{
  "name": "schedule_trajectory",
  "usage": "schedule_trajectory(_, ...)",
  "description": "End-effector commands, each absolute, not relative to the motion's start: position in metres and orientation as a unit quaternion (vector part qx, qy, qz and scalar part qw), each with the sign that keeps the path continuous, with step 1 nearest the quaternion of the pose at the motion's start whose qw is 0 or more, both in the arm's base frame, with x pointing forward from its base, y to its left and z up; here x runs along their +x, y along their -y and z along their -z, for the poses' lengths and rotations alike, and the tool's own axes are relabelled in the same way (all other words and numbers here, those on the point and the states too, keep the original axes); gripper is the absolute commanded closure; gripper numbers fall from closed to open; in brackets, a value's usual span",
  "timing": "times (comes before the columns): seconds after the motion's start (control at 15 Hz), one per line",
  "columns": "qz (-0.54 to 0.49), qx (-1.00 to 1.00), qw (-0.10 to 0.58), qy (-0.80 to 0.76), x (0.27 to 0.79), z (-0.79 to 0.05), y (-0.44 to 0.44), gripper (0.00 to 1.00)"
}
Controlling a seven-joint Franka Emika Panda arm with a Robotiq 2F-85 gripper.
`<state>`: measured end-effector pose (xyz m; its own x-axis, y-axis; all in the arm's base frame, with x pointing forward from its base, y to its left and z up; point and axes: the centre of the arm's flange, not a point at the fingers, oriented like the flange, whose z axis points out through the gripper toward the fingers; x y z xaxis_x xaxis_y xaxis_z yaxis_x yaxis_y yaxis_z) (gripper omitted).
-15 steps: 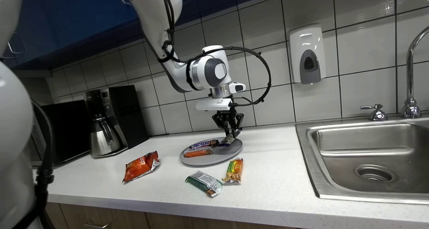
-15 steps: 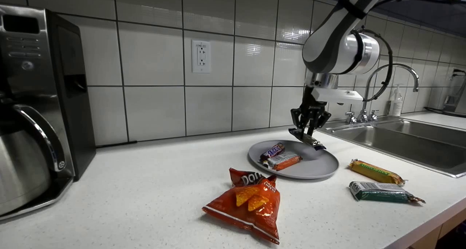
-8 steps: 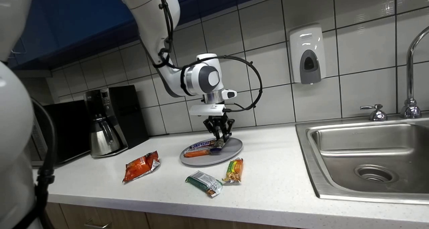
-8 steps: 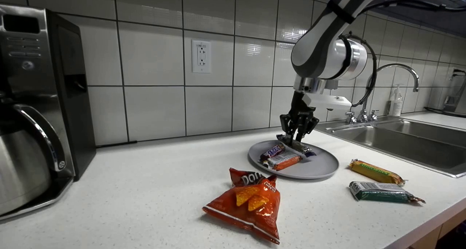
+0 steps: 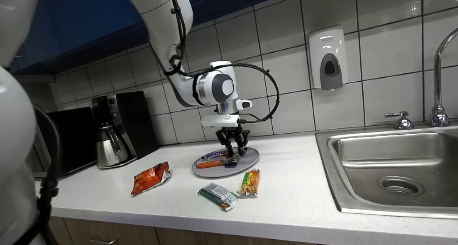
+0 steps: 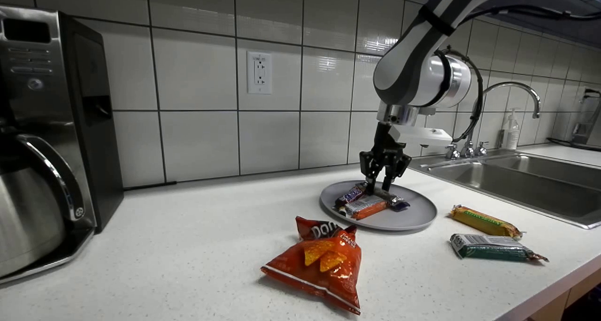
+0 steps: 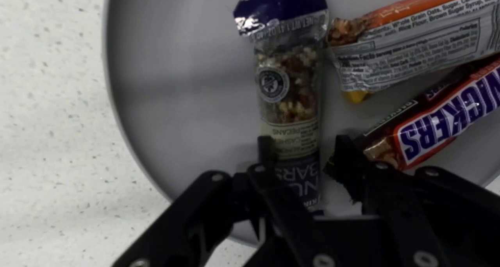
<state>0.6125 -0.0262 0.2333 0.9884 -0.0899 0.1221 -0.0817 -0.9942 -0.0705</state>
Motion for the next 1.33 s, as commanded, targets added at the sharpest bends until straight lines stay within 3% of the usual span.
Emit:
schedule_trajectory(0.0,0.057,-0.996,0.045,-0.047,0.615,-0.246,0.027,0.21)
schedule_trajectory(0.2,0.059,-0.994,0.061,-0.068,0.606,-0.258,0.029,0.01)
schedule_trajectory(0.8,0.058,-0.993,0.064,-0.084,0.558,-0.284,0.045,0.00)
schedule_trajectory(0.87,0.067,-0.992,0.063,-0.086,0.581,-0.271,0.036,0.00)
schedule_trajectory(1.27,0.062,-0.992,0.060,-0.091,0.569,-0.272,0.041,0.00)
